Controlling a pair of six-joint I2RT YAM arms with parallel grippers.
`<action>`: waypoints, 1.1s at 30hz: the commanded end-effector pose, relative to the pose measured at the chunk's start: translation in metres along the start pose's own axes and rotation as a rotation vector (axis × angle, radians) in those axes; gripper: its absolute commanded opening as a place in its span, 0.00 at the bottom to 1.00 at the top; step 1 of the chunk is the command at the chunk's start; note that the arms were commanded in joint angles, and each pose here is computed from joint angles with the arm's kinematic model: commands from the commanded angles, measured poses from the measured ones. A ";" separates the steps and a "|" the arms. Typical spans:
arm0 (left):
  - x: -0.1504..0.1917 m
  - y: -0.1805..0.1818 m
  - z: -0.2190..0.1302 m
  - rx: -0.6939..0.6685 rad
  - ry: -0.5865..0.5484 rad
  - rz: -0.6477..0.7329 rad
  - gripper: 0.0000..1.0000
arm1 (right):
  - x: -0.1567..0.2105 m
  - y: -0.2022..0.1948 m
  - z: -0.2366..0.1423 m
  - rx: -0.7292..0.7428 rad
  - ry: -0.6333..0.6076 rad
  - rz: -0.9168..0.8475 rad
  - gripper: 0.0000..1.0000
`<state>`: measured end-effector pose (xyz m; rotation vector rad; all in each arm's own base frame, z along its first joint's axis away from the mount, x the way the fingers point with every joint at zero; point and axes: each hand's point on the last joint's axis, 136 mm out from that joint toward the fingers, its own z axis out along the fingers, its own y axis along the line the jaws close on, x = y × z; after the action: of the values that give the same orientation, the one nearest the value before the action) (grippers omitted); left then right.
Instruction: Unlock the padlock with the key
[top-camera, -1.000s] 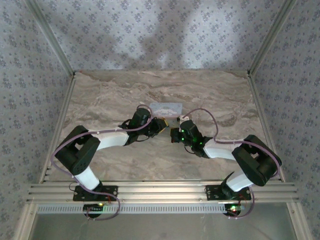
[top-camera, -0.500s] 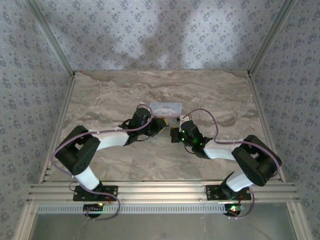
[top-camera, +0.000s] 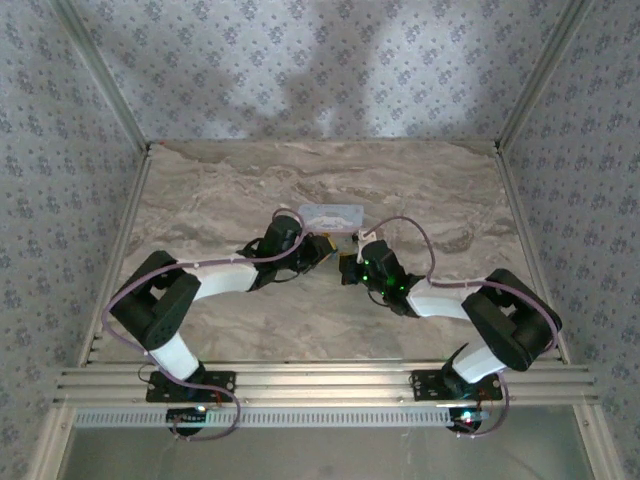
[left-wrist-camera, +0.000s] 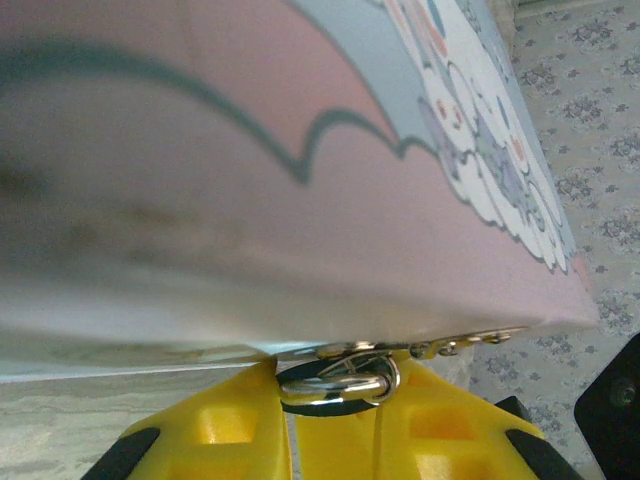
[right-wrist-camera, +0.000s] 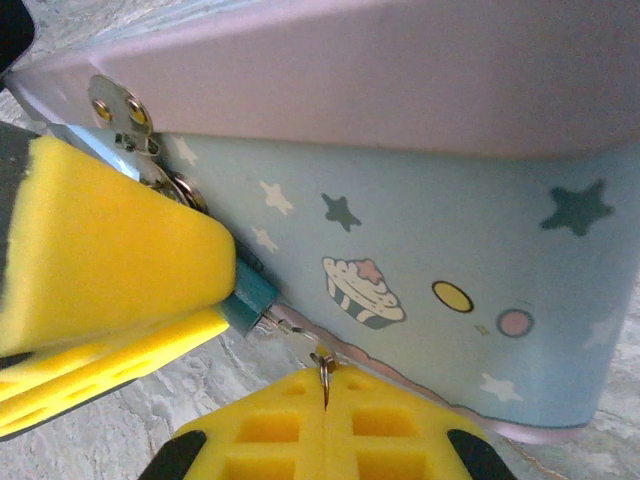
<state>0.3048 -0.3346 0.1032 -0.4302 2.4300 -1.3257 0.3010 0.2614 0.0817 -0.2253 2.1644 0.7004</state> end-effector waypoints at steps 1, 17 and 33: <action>0.015 -0.009 0.004 0.023 0.062 0.004 0.10 | -0.042 0.033 0.002 -0.112 -0.119 -0.024 0.00; 0.011 0.008 0.012 -0.013 0.061 -0.019 0.10 | -0.015 0.018 0.010 -0.086 -0.039 0.038 0.00; 0.013 0.041 0.029 -0.055 0.059 -0.068 0.11 | 0.047 -0.018 0.016 0.000 0.117 0.157 0.00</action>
<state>0.3069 -0.3404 0.0630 -0.4595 2.4929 -1.3068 0.2973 0.2591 0.0409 -0.1292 2.2719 0.7515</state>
